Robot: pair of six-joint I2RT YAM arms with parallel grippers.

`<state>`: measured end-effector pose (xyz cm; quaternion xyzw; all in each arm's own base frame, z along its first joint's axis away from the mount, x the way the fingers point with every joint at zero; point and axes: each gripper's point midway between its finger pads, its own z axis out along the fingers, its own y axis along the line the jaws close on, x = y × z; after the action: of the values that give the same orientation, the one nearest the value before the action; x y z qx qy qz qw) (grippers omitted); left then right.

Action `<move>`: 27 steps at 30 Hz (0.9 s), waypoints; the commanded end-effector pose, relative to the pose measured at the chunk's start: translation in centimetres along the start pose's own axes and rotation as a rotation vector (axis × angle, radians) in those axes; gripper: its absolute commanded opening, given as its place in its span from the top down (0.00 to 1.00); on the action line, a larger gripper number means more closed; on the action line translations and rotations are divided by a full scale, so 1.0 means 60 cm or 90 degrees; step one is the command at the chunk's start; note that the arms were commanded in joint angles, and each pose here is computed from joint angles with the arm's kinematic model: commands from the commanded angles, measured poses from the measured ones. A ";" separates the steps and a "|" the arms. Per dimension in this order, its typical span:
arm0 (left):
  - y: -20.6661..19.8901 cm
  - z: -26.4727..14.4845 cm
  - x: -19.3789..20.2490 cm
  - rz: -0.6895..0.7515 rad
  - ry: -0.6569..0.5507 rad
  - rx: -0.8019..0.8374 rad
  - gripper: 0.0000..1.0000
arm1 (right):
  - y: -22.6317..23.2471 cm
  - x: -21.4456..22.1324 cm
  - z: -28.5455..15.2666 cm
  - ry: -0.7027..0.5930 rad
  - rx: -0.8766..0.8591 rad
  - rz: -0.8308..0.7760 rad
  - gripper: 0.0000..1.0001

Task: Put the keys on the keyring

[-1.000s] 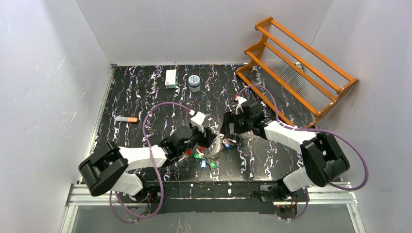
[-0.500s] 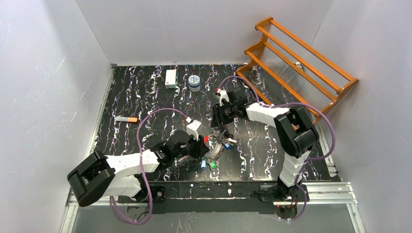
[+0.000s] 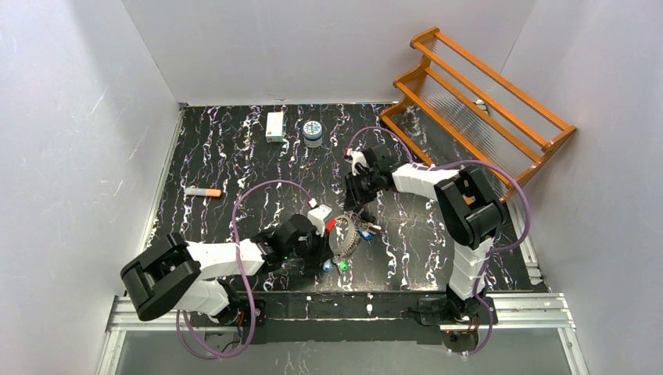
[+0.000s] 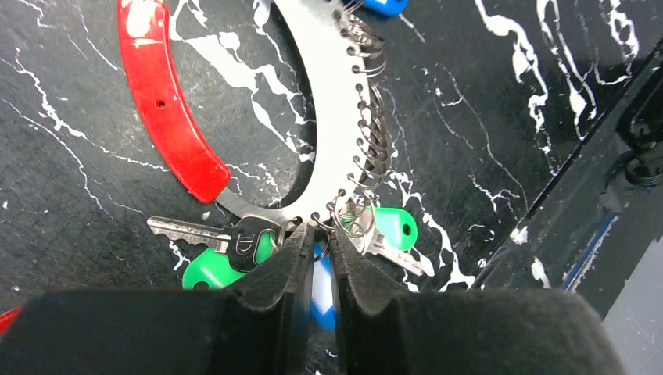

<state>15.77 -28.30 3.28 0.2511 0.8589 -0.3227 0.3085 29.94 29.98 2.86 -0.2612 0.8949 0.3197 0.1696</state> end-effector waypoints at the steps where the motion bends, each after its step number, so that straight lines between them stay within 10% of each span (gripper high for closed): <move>1: 0.014 -0.001 0.017 0.014 0.053 -0.035 0.88 | -0.008 0.046 0.003 0.046 0.006 0.023 0.71; 27: 0.147 0.056 -0.041 0.163 0.176 -0.204 1.00 | -0.008 0.200 -0.069 0.163 0.078 0.146 0.89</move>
<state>19.31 -29.04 1.97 0.3599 0.8773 -0.2075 0.2403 28.19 25.50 2.59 -0.2148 0.9164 0.2772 0.1929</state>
